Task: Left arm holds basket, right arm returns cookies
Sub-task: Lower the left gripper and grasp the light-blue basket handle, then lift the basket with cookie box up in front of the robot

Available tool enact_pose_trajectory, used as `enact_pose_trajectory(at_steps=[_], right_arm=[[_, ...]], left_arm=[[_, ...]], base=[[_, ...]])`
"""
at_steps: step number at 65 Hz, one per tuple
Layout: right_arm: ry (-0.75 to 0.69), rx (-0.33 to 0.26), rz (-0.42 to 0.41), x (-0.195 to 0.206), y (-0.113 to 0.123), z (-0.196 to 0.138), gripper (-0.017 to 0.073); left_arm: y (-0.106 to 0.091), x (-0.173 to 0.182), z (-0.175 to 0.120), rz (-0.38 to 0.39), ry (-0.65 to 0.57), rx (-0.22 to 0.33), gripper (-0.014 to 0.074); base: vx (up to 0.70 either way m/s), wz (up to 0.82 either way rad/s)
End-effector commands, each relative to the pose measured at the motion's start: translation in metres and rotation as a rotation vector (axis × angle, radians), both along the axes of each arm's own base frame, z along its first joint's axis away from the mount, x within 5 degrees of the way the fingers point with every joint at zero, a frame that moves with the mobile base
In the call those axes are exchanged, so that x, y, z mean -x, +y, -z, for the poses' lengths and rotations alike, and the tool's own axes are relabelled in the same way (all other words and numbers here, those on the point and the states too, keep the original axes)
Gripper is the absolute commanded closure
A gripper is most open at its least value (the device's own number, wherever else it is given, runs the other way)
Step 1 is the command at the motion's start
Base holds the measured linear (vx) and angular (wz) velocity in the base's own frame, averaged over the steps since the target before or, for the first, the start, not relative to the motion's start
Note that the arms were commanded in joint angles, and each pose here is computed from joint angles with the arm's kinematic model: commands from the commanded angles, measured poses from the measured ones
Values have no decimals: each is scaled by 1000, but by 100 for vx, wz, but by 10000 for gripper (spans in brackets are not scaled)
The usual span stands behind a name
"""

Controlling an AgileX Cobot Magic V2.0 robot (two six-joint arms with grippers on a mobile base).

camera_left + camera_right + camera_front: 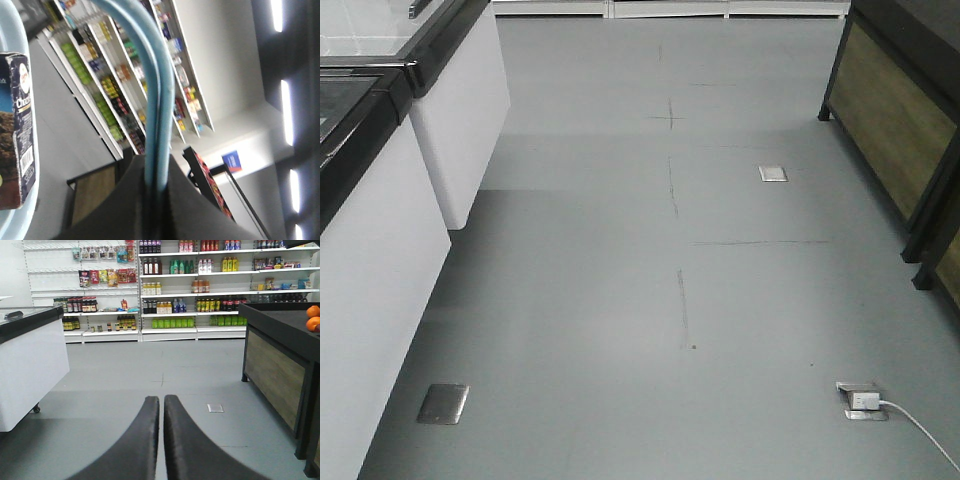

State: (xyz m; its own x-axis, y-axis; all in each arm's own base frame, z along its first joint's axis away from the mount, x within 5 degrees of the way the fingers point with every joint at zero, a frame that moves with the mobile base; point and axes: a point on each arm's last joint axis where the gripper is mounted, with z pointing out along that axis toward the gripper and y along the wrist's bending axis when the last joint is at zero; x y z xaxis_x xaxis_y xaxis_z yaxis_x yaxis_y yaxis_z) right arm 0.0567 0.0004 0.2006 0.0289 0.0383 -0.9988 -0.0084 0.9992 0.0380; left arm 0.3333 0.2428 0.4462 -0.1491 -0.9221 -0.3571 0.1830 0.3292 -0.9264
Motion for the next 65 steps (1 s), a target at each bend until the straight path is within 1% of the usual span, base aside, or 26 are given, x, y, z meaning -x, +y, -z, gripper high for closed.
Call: enact_pose_trajectory(at_steps=[1, 6, 15, 19, 20, 24, 27, 30, 33, 35, 40, 41, 47, 53, 57, 65], right_arm=[[-68, 15, 9, 1, 0, -1, 566], [-68, 15, 9, 1, 0, -1, 566], [-67, 15, 9, 1, 0, -1, 566], [-67, 15, 9, 1, 0, -1, 566], [-67, 15, 9, 1, 0, -1, 566], [-67, 15, 9, 1, 0, -1, 566], [-67, 15, 9, 1, 0, -1, 566], [-67, 15, 9, 1, 0, -1, 566], [-67, 15, 9, 1, 0, -1, 566], [-67, 15, 9, 1, 0, -1, 566], [-67, 15, 9, 1, 0, -1, 566], [-67, 15, 9, 1, 0, -1, 566], [-67, 15, 9, 1, 0, -1, 566], [-67, 15, 9, 1, 0, -1, 566], [-67, 15, 9, 1, 0, -1, 566], [-67, 15, 9, 1, 0, -1, 566]], left_arm=[[-58, 6, -52, 170, -188, -26, 598], [-89, -4, -53, 272, -196, -58, 598], [-152, -20, -53, 467, -186, -114, 598], [-177, -25, -50, 550, -175, -149, 598], [-186, -26, -49, 578, -173, -157, 598], [-208, -29, -43, 643, -149, -200, 598], [-226, -30, -38, 684, -129, -207, 598], [-242, -30, -30, 702, -112, -202, 598], [-254, -28, -23, 702, -99, -195, 598], [-261, -28, -12, 692, -71, -178, 598], [-282, -20, 6, 697, -39, -152, 596], [-285, -19, 15, 697, -20, -142, 596], [-309, -5, 45, 743, 5, -120, 597], [-323, 6, 79, 778, 51, -86, 597], [-328, 13, 103, 792, 117, -66, 597], [-338, 28, 141, 845, 199, -71, 597]], base=[[0, 0], [0, 0], [0, 0], [0, 0], [0, 0], [0, 0], [0, 0], [0, 0], [0, 0], [0, 0], [0, 0], [0, 0], [0, 0], [0, 0], [0, 0], [0, 0]])
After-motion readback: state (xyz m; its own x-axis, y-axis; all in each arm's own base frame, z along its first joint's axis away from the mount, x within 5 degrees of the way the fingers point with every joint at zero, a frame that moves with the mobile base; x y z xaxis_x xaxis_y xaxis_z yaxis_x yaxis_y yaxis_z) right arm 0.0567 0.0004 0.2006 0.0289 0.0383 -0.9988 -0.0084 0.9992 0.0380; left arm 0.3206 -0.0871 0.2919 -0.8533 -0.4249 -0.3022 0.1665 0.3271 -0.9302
